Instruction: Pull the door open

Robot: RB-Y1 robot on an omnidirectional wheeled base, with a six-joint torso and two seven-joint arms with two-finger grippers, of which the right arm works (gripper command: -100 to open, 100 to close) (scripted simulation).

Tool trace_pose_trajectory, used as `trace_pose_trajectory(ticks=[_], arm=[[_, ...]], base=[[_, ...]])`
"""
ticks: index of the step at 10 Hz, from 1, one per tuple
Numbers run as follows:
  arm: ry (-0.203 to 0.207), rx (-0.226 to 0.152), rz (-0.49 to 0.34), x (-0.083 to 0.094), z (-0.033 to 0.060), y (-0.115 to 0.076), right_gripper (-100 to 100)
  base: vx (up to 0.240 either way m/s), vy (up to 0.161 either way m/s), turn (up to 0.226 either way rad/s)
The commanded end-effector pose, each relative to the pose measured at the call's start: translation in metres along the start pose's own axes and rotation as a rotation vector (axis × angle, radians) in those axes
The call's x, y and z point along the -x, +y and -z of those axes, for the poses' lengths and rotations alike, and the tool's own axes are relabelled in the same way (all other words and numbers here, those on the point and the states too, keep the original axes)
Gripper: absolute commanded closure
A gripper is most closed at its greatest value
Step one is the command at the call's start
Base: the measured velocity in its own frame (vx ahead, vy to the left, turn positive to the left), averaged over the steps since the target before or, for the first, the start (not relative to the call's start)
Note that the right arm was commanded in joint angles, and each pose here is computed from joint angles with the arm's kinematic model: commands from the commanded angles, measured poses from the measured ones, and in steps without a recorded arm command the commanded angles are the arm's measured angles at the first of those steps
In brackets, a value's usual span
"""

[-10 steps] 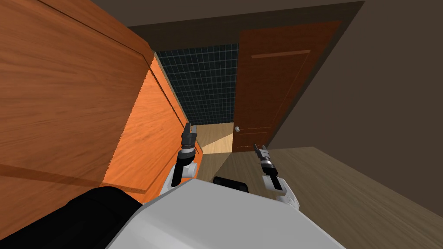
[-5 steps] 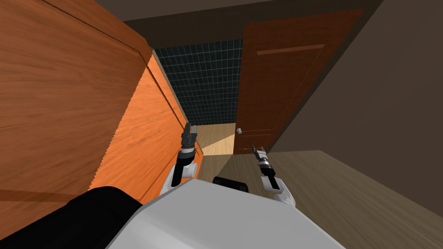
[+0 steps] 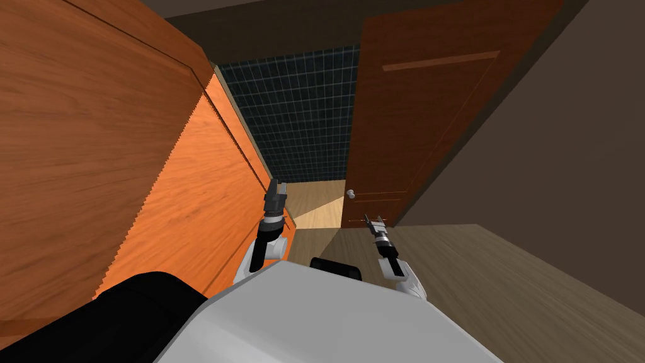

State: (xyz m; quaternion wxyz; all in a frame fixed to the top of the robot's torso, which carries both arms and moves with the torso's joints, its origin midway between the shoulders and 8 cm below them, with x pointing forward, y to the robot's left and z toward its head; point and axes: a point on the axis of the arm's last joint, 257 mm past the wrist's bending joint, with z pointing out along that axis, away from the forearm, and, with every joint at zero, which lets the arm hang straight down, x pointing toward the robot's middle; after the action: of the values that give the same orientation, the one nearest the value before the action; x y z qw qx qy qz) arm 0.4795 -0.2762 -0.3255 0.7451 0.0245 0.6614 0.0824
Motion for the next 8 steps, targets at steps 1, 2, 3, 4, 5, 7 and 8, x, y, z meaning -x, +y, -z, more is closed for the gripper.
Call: trace_pose_trajectory(ticks=[1, 2, 3, 4, 5, 7, 8], arm=[[0.017, 0.003, 0.023, -0.010, 0.0002, 0.003, -100], [0.027, 0.006, 0.035, -0.015, 0.0008, 0.004, -100], [0.036, 0.008, 0.047, -0.020, 0.0016, 0.006, -100], [0.046, 0.011, 0.058, -0.025, 0.0023, 0.008, -100], [0.055, 0.014, 0.069, -0.030, 0.0031, 0.010, -100], [0.077, 0.023, 0.094, -0.043, 0.0052, 0.016, -100], [0.092, 0.030, 0.109, -0.051, 0.0068, 0.021, -100]], base=[[0.086, 0.020, 0.026], [0.097, 0.013, 0.036], [0.103, 0.008, 0.028], [0.109, 0.007, 0.027], [0.093, 0.000, 0.028], [0.118, 0.002, 0.032], [0.126, -0.002, 0.031]])
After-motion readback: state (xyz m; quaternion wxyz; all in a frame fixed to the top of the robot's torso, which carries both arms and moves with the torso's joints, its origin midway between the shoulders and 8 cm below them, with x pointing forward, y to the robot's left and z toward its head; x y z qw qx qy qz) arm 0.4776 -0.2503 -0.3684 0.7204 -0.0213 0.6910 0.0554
